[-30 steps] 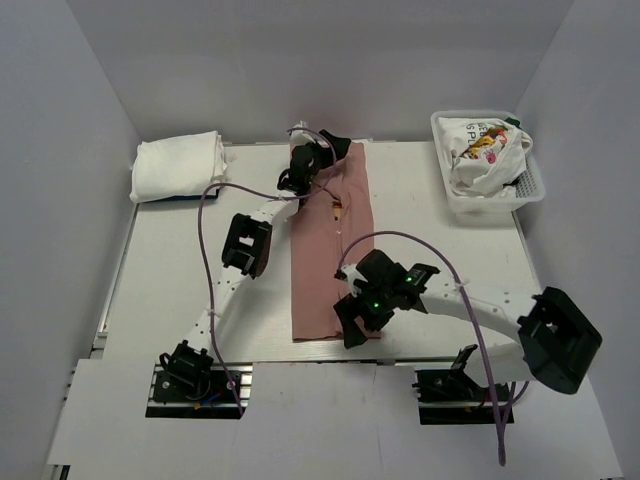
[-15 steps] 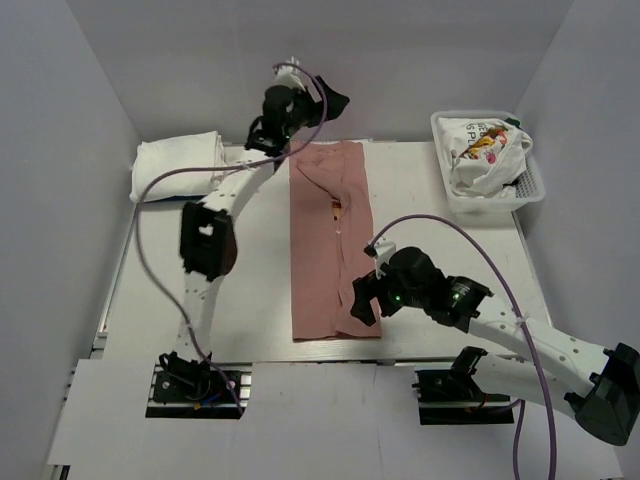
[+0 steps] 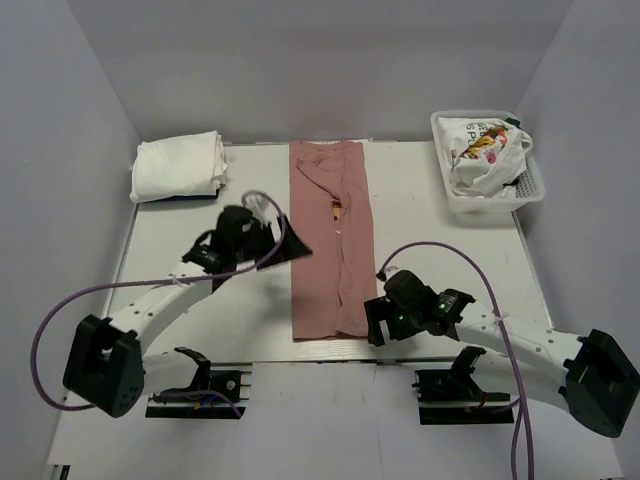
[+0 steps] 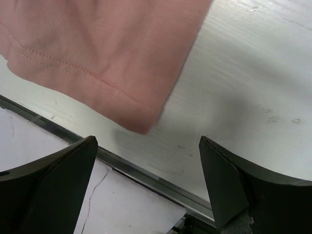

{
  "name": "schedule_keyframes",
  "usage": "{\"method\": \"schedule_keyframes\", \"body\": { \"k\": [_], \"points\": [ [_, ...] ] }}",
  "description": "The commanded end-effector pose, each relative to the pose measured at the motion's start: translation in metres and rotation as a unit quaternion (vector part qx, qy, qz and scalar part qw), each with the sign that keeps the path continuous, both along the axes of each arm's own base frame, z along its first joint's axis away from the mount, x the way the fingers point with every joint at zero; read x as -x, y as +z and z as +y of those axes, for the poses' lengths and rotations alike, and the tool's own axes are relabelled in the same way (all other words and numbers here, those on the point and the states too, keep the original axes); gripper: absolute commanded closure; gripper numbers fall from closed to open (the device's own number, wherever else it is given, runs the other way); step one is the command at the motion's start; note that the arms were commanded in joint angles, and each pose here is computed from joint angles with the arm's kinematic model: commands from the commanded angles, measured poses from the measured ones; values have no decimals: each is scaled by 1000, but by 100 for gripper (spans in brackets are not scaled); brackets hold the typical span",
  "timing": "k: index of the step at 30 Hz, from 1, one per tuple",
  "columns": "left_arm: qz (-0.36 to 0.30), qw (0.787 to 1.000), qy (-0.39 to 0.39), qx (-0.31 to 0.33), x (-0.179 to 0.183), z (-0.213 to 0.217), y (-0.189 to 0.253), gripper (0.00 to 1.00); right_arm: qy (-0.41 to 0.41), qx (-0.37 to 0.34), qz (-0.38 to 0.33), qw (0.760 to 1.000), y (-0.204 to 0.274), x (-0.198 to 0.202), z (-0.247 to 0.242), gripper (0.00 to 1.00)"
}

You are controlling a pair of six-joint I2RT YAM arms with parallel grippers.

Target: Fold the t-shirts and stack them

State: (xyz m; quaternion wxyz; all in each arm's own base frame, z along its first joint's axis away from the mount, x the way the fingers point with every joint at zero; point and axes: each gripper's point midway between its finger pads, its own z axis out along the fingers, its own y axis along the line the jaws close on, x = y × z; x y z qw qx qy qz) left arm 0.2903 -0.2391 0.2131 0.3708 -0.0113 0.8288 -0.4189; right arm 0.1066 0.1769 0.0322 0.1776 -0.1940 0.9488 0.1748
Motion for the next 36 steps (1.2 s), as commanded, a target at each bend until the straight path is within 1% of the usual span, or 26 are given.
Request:
{"method": "schedule_keyframes", "body": {
  "k": [1, 5, 6, 8, 10, 11, 12, 13, 14, 15, 16, 17, 18, 19, 20, 21, 23, 24, 26, 27, 29, 30, 32, 33, 34, 36],
  "points": [
    [169, 982, -71, -41, 78, 2, -77, 0, -5, -34, 12, 999, -1, 0, 16, 10],
    [268, 952, -121, -80, 134, 3, -131, 0, 10, -49, 20, 999, -4, 1, 25, 10],
    [290, 945, -124, -90, 143, 4, -142, 0, 13, -45, 22, 999, -6, 1, 25, 12],
    [316, 932, -140, -107, 163, 4, -158, 0, 13, -40, 27, 999, -8, 2, 25, 18],
    [333, 923, -150, -122, 173, 3, -171, 0, 16, -42, 32, 998, -10, 3, 27, 21],
    [338, 921, -148, -127, 175, 2, -175, 2, 17, -45, 31, 998, -11, 1, 30, 24],
    [344, 916, -158, -135, 181, 0, -179, 4, 18, -46, 31, 998, -11, 0, 31, 25],
    [345, 914, -158, -142, 180, -2, -181, 8, 17, -41, 31, 999, -13, 0, 29, 28],
    [348, 911, -160, -154, 181, -4, -186, 19, 18, -41, 27, 999, -14, -2, 31, 35],
    [352, 907, -152, -172, 182, 2, -194, 26, 15, -39, 28, 999, -15, -2, 30, 39],
    [353, 905, -150, -183, 181, 2, -195, 31, 14, -37, 28, 999, -16, -3, 30, 46],
    [352, 905, -142, -192, 178, 3, -197, 36, 14, -38, 29, 999, -16, -3, 31, 52],
    [345, 904, -133, -214, 175, 7, -203, 41, 13, -36, 30, 999, -16, -3, 30, 62],
    [335, 908, -124, -220, 168, 7, -203, 45, 15, -38, 29, 999, -16, -3, 31, 66],
    [335, 905, -121, -233, 168, 8, -206, 49, 13, -37, 29, 999, -16, -3, 31, 69],
    [324, 908, -116, -240, 160, 6, -206, 61, 13, -37, 28, 999, -16, -4, 30, 74],
    [317, 909, -111, -249, 156, 4, -206, 74, 9, -34, 24, 999, -16, -5, 29, 78],
    [308, 912, -106, -250, 150, 2, -203, 82, 10, -37, 21, 999, -13, -7, 31, 81],
    [303, 910, -89, -268, 145, 9, -205, 88, 11, -37, 19, 999, -13, -8, 32, 83],
    [299, 911, -84, -272, 143, 10, -206, 100, 11, -36, 17, 999, -13, -9, 32, 84],
    [294, 913, -74, -273, 138, 9, -204, 100, 13, -36, 11, 999, -12, -12, 33, 96],
    [290, 915, -74, -270, 136, 8, -204, 100, 9, -31, 12, 999, -13, -12, 31, 100],
    [276, 925, -90, -246, 134, -2, -193, 100, 12, -33, -7, 999, -6, -21, 35, 100],
    [255, 935, -91, -229, 128, -8, -183, 100, 4, -25, -26, 999, -3, -29, 33, 100],
    [248, 938, -91, -223, 127, -9, -177, 100, -2, -13, -40, 999, -1, -35, 30, 100],
    [217, 949, -79, -213, 114, -15, -160, 100, -11, -22, -75, 997, 19, -53, 39, 100]
  ]
}}
